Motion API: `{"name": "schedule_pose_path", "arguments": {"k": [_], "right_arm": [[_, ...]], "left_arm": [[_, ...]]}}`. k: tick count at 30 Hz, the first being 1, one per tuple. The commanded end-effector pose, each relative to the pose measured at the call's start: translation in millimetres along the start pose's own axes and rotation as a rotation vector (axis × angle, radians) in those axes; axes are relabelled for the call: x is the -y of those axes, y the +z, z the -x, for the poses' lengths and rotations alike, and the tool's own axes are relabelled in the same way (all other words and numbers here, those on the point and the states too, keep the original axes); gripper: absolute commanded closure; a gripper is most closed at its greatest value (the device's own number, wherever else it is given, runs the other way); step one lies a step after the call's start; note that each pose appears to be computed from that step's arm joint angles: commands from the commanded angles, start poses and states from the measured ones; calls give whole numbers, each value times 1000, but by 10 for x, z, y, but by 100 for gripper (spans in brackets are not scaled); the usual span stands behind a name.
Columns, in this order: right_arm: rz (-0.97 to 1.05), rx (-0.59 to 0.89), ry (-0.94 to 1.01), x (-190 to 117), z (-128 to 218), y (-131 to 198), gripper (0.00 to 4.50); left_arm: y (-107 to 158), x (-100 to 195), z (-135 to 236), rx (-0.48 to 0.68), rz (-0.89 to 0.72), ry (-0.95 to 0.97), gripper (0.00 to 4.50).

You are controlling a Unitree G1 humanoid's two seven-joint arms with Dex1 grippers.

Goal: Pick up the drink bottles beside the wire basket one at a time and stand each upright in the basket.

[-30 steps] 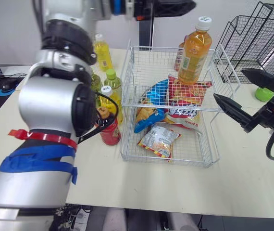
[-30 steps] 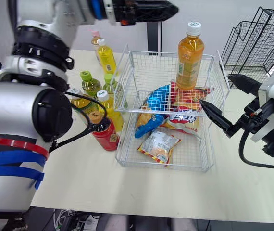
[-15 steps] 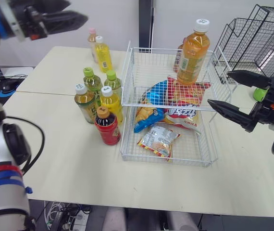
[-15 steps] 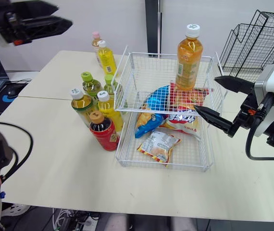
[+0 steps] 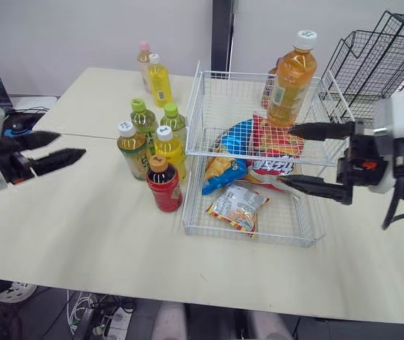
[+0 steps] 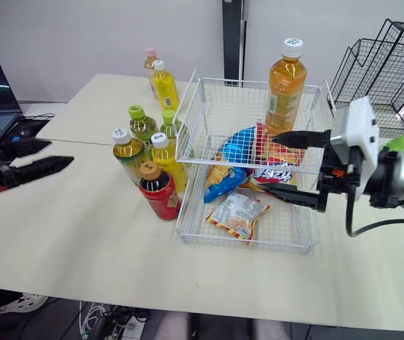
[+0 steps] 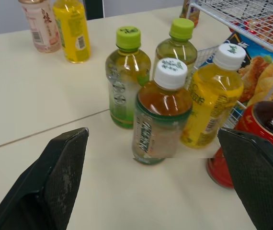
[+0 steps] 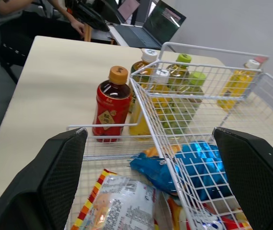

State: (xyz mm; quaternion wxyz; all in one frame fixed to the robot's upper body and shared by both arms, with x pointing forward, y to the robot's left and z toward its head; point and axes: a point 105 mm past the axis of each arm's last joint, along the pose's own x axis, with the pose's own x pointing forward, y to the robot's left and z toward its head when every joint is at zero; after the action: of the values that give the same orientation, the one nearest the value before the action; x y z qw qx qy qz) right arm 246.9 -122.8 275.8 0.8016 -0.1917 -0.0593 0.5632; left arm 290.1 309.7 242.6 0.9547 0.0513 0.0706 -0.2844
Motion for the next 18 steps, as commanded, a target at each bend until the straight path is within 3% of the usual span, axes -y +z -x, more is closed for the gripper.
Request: {"name": "schedule_pose_path", "arguments": {"k": [1, 12, 18], "right_arm": [[15, 27, 11, -102, -44, 48, 0], [-14, 29, 25, -212, -24, 28, 0], [-7, 34, 23, -213, 5, 51, 0]], "left_arm": [[119, 130, -65, 96, -32, 33, 4], [150, 275, -551, 247, 11, 170, 4], [232, 231, -785, 264, -24, 270, 4]]}}
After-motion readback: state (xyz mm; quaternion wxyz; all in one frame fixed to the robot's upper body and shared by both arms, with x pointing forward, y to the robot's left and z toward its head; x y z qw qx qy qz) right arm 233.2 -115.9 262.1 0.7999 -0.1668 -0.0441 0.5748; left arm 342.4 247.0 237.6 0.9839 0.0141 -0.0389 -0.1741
